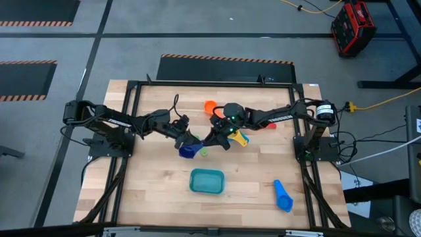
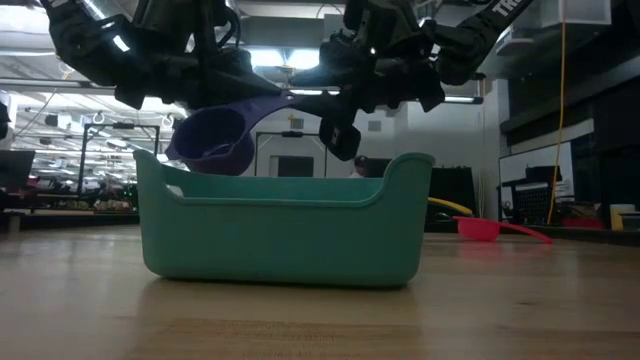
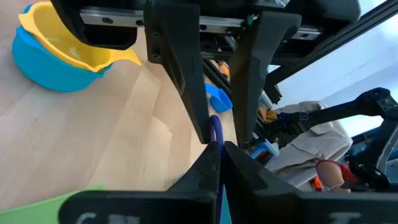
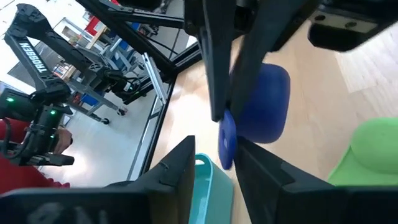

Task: Nest measuring cups in basket
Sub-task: Stack the dark blue measuring cup on top of the yellow measuring cup

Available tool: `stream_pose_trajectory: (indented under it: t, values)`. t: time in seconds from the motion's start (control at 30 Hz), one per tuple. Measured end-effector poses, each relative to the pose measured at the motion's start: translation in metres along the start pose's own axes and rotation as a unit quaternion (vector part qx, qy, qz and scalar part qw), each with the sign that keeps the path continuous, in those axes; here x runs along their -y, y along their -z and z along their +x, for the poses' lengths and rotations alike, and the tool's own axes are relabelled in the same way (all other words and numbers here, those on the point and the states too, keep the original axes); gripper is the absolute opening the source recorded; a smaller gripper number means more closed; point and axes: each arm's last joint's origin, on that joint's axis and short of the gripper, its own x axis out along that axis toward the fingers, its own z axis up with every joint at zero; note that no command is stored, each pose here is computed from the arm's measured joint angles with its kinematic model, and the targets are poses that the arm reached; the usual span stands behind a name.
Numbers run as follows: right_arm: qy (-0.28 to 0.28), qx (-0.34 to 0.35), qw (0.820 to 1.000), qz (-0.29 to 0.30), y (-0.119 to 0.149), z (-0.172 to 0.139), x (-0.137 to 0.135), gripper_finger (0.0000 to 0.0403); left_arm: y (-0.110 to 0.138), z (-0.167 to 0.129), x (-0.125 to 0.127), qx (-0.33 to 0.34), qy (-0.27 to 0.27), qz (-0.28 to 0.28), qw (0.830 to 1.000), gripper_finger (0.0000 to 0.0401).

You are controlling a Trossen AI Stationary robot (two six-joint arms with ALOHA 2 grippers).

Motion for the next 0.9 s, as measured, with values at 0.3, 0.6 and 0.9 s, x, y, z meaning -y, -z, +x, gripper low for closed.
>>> stream_pose_trajectory:
  t: [0.3,0.6,0.9]
  values:
    - [0.005,-0.001,1.000,-0.011,0.0005,-0.0002,0.0007,0.0031,-0.0001,0.0000,0.0003,0.000,0.002,0.012,1.000,0.0005]
    - [0.004,-0.002,1.000,-0.020,0.0006,-0.0002,0.0007,0.0012,-0.0001,0.0000,0.0002,0.001,0.000,0.014,1.000,0.0012]
    - [-0.001,-0.004,1.000,-0.021,0.0006,-0.0002,0.0003,0.0006,0.0000,0.0001,-0.0004,0.009,-0.010,0.024,1.000,0.0066]
